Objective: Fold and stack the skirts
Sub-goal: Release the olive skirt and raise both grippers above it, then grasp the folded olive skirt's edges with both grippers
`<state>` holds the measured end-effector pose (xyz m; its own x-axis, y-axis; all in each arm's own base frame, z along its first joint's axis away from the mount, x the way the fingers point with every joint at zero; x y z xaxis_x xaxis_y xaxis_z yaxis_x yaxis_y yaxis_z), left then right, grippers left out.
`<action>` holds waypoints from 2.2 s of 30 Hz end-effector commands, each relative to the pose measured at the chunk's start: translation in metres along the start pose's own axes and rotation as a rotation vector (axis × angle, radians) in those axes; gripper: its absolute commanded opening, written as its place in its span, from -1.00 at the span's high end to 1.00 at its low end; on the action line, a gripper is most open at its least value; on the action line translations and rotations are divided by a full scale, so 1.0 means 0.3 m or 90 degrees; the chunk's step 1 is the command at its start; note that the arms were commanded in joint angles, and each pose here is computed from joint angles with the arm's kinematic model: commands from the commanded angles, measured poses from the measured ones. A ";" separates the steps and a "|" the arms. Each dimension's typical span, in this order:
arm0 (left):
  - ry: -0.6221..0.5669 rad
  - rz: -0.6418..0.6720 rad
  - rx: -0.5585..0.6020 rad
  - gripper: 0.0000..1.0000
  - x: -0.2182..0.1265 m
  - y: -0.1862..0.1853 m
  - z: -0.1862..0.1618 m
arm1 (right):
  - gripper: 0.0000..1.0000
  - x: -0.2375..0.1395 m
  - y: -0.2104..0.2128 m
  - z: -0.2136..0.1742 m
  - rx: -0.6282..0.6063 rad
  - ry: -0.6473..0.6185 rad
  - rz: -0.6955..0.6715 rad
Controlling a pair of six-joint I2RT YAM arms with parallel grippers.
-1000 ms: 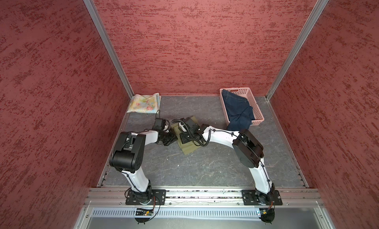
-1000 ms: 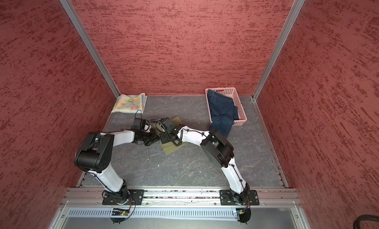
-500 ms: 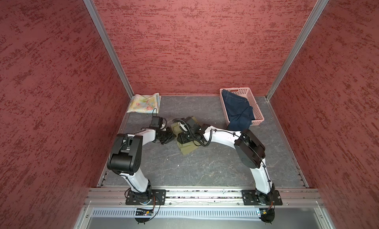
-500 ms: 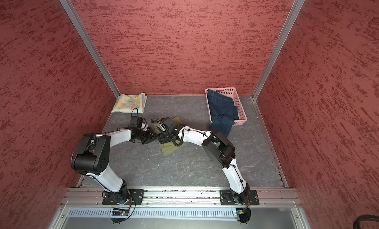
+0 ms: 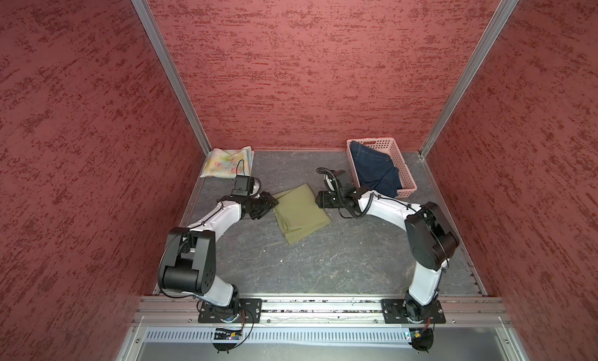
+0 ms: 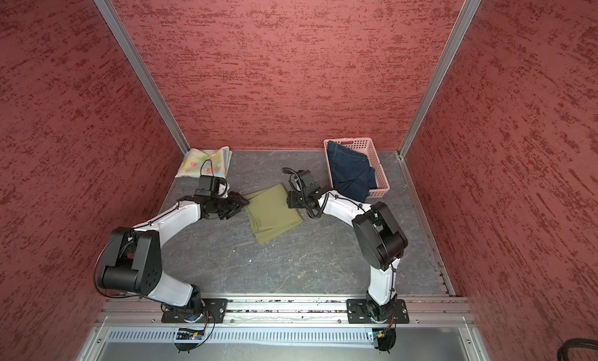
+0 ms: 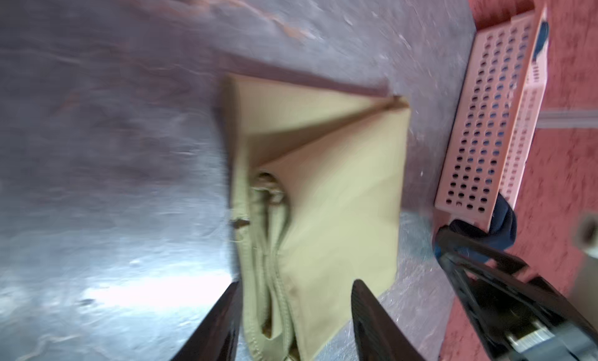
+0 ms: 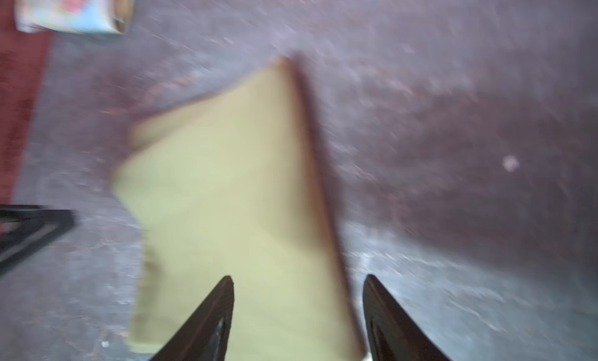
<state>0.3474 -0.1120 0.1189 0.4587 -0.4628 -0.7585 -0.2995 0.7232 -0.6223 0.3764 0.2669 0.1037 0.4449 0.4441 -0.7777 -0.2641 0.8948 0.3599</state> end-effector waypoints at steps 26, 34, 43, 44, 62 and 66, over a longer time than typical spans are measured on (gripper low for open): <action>0.046 0.149 0.128 -0.14 0.189 -0.001 -0.007 | -0.33 -0.011 -0.001 0.060 -0.038 -0.049 0.012; -0.045 -0.065 0.090 -0.49 0.007 -0.098 0.101 | -0.32 -0.002 0.033 0.132 -0.093 -0.069 -0.002; -0.060 0.072 0.059 -0.52 0.068 0.096 0.186 | -0.33 0.061 0.098 0.183 -0.159 -0.062 -0.047; -0.066 0.076 0.057 -0.52 0.073 0.111 0.195 | -0.33 0.068 0.107 0.187 -0.163 -0.059 -0.046; -0.026 0.032 0.167 -0.56 0.189 0.094 0.254 | -0.30 0.222 0.219 0.180 -0.155 -0.009 -0.025; -0.005 0.028 0.167 -0.54 0.208 0.097 0.236 | -0.31 0.259 0.196 0.166 -0.140 0.011 -0.050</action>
<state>0.4242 -0.0779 0.0694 0.4717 -0.3907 -0.7905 -0.1352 0.8538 -0.5027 0.4395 0.3589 0.0989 0.4722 0.4161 -0.7771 -0.4503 0.8717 0.1931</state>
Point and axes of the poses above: each gripper's point midway between its finger pads, its own x axis out along the fingers, its own y axis along the line the jaws close on, z = x × y, the point moved 3 cm from there along -x, back along the fingers, and after that the axes turned 4 degrees about -x, right-handed, at the moved point
